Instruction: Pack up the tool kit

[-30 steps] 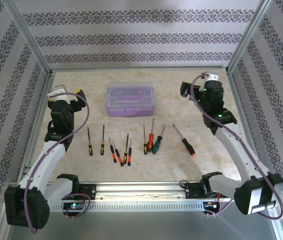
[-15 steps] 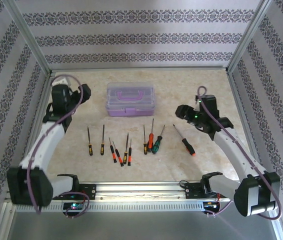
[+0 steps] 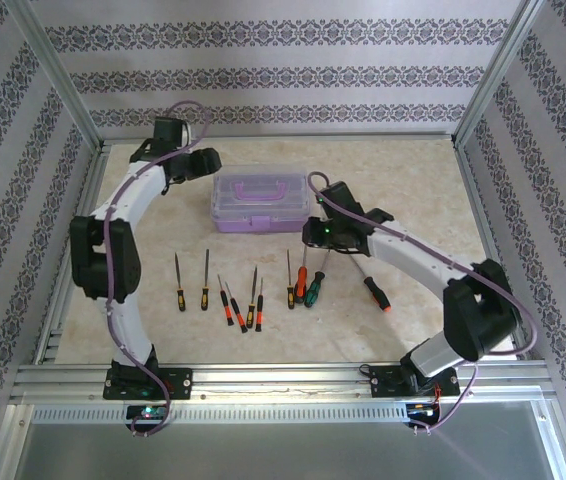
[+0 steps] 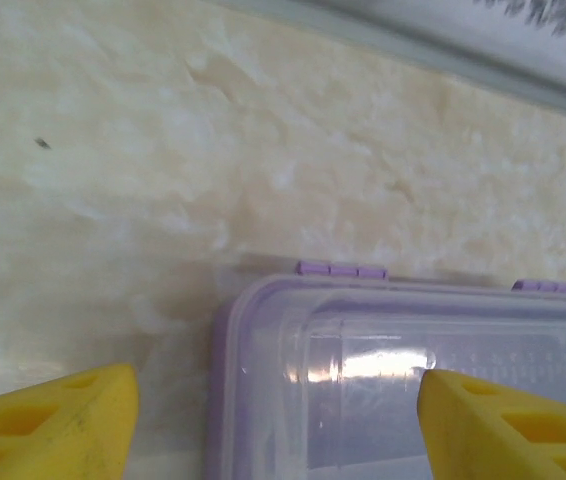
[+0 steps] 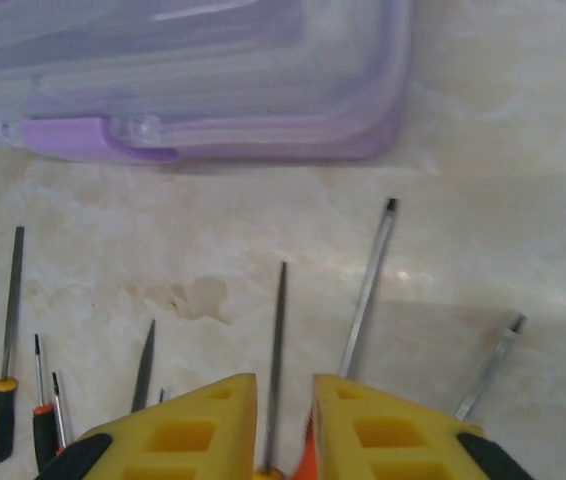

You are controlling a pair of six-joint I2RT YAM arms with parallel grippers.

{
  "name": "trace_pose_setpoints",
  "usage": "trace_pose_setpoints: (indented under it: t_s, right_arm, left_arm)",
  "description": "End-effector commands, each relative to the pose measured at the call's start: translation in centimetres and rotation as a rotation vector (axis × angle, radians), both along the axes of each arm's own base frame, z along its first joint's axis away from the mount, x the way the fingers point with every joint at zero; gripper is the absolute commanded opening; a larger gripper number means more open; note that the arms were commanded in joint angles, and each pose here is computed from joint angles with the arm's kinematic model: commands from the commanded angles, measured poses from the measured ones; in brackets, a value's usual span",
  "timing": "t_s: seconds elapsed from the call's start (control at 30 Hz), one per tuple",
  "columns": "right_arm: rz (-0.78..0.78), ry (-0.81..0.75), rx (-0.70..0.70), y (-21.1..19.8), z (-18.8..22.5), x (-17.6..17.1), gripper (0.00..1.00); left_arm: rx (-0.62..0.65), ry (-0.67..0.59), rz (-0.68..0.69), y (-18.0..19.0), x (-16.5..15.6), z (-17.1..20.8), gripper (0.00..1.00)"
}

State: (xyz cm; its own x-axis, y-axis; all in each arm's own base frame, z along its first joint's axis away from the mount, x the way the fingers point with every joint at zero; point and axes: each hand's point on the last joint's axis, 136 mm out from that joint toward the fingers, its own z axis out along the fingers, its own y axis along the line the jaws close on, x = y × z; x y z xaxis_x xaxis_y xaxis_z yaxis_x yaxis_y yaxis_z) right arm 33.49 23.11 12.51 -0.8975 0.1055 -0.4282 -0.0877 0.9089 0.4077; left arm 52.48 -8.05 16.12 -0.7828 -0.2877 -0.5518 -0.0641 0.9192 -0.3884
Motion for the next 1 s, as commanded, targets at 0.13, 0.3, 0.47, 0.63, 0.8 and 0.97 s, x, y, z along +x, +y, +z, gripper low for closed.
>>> trace_pose_setpoints:
  t_s: [0.13, 0.3, 0.47, 0.63, 0.8, 0.97]
  right_arm:
    - [-0.038, -0.025, -0.035, 1.6, -0.7, 4.4, 0.19]
    - [-0.061, -0.006, -0.059, 1.5, -1.9, 6.5, 0.19]
    - [-0.106, 0.015, -0.053, 0.2, -2.9, 8.3, 0.2]
    - [-0.122, 0.008, -0.051, -0.8, -2.9, 9.7, 0.26]
    - [-0.135, 0.019, -0.025, -1.6, -3.2, 12.4, 0.31]
    - [-0.134, 0.023, 0.015, -1.2, -3.1, 14.7, 0.35]
  left_arm:
    - [-0.007, 0.066, -0.086, -2.4, 1.2, -1.0, 0.74]
    - [0.003, 0.081, -0.113, -3.0, 1.5, -1.8, 0.74]
    - [0.019, 0.125, -0.13, -3.1, -0.5, -3.6, 0.71]
    - [0.048, 0.17, -0.12, -3.0, -3.6, -6.0, 0.71]
    - [0.009, 0.212, -0.114, -3.8, -7.6, -8.4, 0.69]
    - [0.007, 0.231, -0.161, -5.9, -11.1, -8.7, 0.68]
